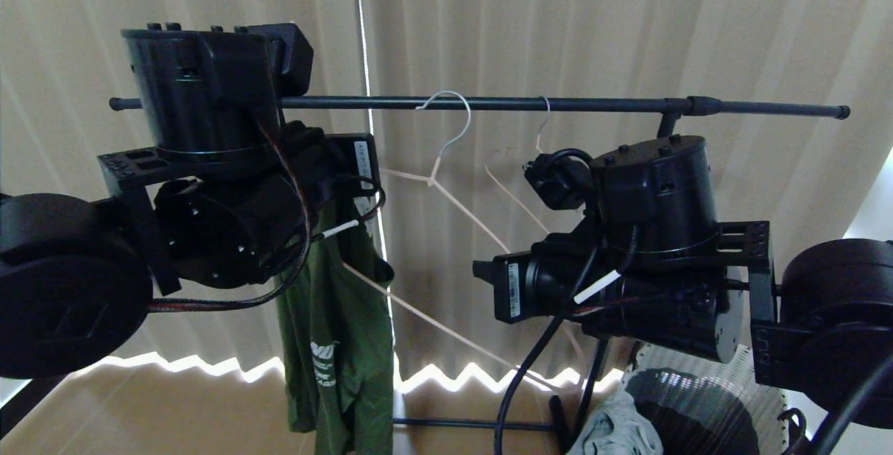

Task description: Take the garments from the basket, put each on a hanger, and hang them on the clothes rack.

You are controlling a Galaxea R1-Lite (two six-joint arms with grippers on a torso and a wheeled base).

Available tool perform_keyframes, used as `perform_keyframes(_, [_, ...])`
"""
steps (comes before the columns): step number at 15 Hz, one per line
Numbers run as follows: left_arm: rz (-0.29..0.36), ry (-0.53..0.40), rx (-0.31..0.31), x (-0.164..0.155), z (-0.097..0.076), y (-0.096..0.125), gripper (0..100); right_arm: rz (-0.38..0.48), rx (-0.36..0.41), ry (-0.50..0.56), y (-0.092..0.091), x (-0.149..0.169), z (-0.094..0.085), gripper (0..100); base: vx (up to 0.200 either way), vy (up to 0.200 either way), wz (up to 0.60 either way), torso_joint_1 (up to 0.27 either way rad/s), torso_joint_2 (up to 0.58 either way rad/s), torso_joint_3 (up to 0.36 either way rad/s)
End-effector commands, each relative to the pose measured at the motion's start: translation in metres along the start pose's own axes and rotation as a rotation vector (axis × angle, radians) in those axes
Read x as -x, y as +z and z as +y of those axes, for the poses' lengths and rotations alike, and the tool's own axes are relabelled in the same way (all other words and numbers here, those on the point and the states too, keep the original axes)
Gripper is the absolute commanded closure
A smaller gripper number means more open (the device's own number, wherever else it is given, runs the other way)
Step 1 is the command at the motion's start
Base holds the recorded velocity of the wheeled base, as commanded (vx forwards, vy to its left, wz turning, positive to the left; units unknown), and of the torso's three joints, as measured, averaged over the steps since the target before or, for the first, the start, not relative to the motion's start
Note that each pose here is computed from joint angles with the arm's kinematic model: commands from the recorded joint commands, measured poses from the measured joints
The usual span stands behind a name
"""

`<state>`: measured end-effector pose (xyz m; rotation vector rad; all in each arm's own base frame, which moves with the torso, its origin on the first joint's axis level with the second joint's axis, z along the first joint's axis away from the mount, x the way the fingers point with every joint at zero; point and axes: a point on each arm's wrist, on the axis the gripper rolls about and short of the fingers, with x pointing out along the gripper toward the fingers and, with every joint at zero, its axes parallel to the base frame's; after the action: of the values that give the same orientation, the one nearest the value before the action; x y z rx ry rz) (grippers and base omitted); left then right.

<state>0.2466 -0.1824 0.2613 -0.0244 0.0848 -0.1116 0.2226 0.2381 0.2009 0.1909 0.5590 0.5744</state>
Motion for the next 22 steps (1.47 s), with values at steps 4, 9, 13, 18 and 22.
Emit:
perform_keyframes(4, [-0.019, -0.184, -0.006, 0.019, -0.01, 0.008, 100, -0.024, -0.001, 0.01, 0.008, 0.0, 0.004, 100, 0.0, 0.0, 0.0, 0.0, 0.0, 0.0])
perform_keyframes(9, [-0.018, -0.321, -0.009, 0.033, -0.021, 0.009, 100, -0.035, -0.002, 0.016, 0.011, 0.0, 0.005, 100, 0.0, 0.0, 0.0, 0.0, 0.0, 0.0])
perform_keyframes(13, [-0.011, -0.321, -0.046, 0.039, -0.014, 0.005, 100, -0.044, -0.002, 0.017, 0.013, 0.001, 0.005, 100, 0.0, 0.0, 0.0, 0.0, 0.0, 0.0])
perform_keyframes(18, [0.029, -0.325, -0.091, 0.045, 0.001, -0.009, 100, -0.099, 0.027, 0.009, 0.028, 0.01, 0.0, 100, 0.0, 0.0, 0.0, 0.0, 0.0, 0.0])
perform_keyframes(22, [0.048, -0.317, -0.1, 0.046, 0.006, -0.016, 100, -0.114, 0.041, 0.013, 0.031, 0.015, 0.0, 100, 0.0, 0.0, 0.0, 0.0, 0.0, 0.0])
